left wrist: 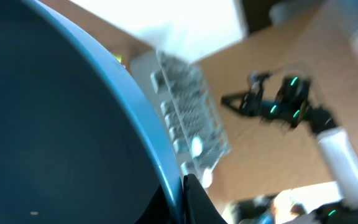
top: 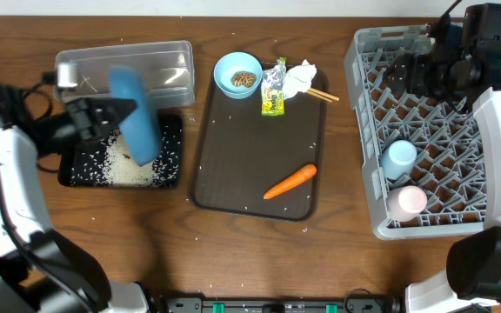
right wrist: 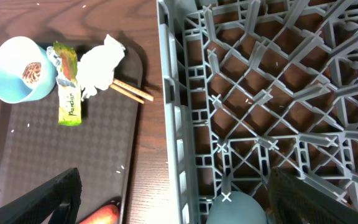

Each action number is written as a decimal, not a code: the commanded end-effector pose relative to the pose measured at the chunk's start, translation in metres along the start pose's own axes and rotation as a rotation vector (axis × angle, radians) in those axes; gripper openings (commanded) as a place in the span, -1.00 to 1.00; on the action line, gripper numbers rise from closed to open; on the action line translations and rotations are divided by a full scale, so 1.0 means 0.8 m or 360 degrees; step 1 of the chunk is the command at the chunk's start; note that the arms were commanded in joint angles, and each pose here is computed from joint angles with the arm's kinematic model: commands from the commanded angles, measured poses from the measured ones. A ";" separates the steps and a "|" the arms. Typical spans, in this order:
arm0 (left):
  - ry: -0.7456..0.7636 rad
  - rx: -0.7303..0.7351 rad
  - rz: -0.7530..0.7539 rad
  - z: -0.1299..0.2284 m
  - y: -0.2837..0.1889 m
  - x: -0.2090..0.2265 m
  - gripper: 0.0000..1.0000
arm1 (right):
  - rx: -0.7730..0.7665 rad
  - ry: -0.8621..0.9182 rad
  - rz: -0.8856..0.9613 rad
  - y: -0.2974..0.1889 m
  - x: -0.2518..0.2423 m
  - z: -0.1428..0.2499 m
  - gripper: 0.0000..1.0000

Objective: Sort waste into correct bins and load items into the dishwasher rack
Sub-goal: 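Carry the blue plate left and tip rice onto the black tray, then bring the blue plate back over the dark tray with left gripper, then swing the blue plate back over the black tray and tip it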

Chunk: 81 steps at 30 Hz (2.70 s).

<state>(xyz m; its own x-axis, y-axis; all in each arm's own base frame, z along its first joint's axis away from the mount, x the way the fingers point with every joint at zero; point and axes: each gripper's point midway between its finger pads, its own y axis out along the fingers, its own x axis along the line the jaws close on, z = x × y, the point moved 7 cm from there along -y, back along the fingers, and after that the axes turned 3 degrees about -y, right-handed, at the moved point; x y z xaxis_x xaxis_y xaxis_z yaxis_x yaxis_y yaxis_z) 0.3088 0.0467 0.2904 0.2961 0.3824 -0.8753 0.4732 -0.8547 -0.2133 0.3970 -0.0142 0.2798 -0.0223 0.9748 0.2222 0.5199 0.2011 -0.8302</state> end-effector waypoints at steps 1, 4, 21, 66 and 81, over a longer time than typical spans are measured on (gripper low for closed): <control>0.0283 0.0144 -0.0260 0.006 0.025 -0.056 -0.87 | -0.0015 -0.0019 -0.0005 -0.002 -0.001 -0.005 0.76; 0.0418 0.0273 -0.0543 0.022 0.063 -0.073 -0.88 | -0.0014 -0.0018 -0.0005 -0.002 -0.001 -0.005 0.76; 0.0863 0.1046 -0.1020 0.158 0.295 -0.041 -0.88 | -0.0002 -0.0016 -0.0004 -0.002 -0.001 -0.003 0.76; 0.1013 -0.0081 -0.2148 0.115 0.289 -0.056 -0.88 | 0.0026 -0.0022 0.0002 -0.002 -0.001 0.001 0.78; 0.0400 -0.0488 -0.0769 -0.022 0.023 -0.157 -0.88 | 0.0025 -0.0021 0.0015 -0.002 -0.002 0.001 0.78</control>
<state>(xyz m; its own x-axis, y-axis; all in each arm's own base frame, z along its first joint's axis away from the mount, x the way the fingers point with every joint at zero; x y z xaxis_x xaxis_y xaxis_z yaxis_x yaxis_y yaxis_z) 0.3034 -0.0098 0.3882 -0.1720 0.9104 -0.3763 0.8633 -0.0447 -0.5027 0.3933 -0.0140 0.2776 -0.0220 0.9753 0.2199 0.4990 0.2014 -0.8429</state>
